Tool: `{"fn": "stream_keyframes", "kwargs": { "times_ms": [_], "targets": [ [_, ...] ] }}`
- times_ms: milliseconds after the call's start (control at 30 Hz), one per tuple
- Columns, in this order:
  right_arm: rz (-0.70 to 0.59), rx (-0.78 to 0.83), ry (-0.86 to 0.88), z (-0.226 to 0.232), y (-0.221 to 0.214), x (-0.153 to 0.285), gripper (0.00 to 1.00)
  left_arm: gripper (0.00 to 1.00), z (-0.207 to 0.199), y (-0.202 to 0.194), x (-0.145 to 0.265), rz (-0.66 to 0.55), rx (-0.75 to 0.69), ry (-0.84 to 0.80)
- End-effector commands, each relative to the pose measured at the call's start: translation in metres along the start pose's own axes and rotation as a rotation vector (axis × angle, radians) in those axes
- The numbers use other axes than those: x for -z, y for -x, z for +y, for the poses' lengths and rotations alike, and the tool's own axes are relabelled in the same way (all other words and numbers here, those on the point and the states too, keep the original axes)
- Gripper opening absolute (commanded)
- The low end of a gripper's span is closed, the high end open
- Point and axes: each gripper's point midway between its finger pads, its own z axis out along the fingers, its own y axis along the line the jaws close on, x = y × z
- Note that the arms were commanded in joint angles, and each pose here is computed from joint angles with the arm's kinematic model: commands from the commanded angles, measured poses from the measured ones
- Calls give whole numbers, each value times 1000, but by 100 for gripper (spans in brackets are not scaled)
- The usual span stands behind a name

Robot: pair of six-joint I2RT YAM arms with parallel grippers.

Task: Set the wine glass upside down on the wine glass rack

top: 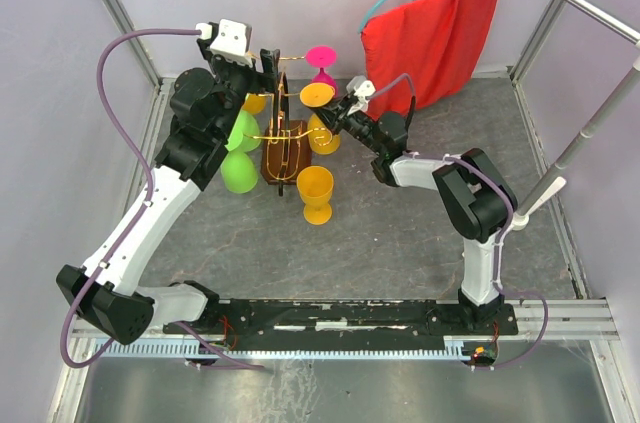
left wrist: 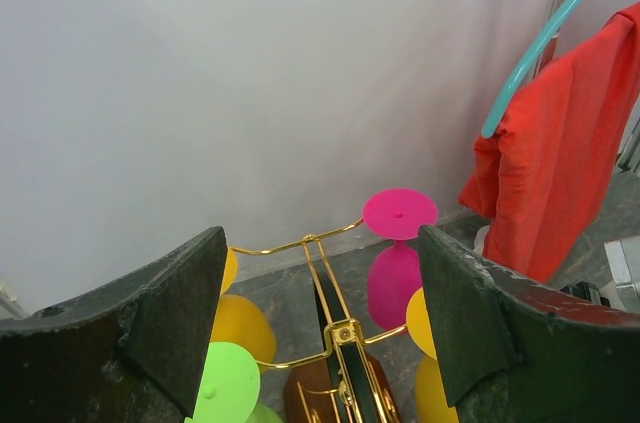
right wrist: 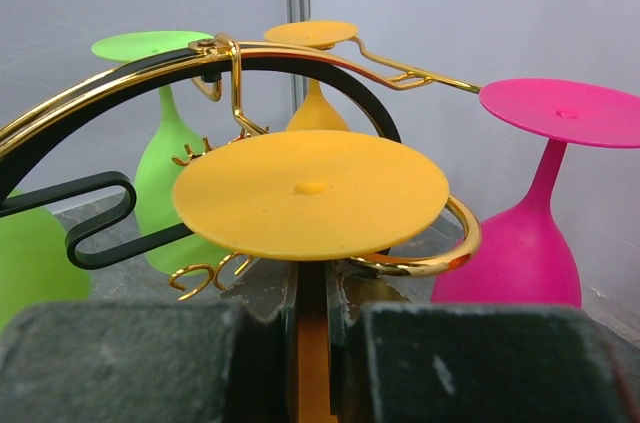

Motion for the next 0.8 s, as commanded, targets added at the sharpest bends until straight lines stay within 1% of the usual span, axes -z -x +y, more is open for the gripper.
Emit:
{"fn": "stream_keyframes", "kwargs": {
  "times_ms": [0,133,500,767],
  "targets": [
    [-110,48,-41,-13,29,-14,6,84,11,26,-1,-61,-25,33],
    [-107,39,-82,-21,23,-16,6,84,13,28,-2,-67,-24,38],
    [-103,79,-200,-45,10,-15,6,84,13,24,-4,-59,-22,44],
    [-105,106,-289,-60,7,-6,7,84,14,21,-5,-54,-22,47]
  ]
}}
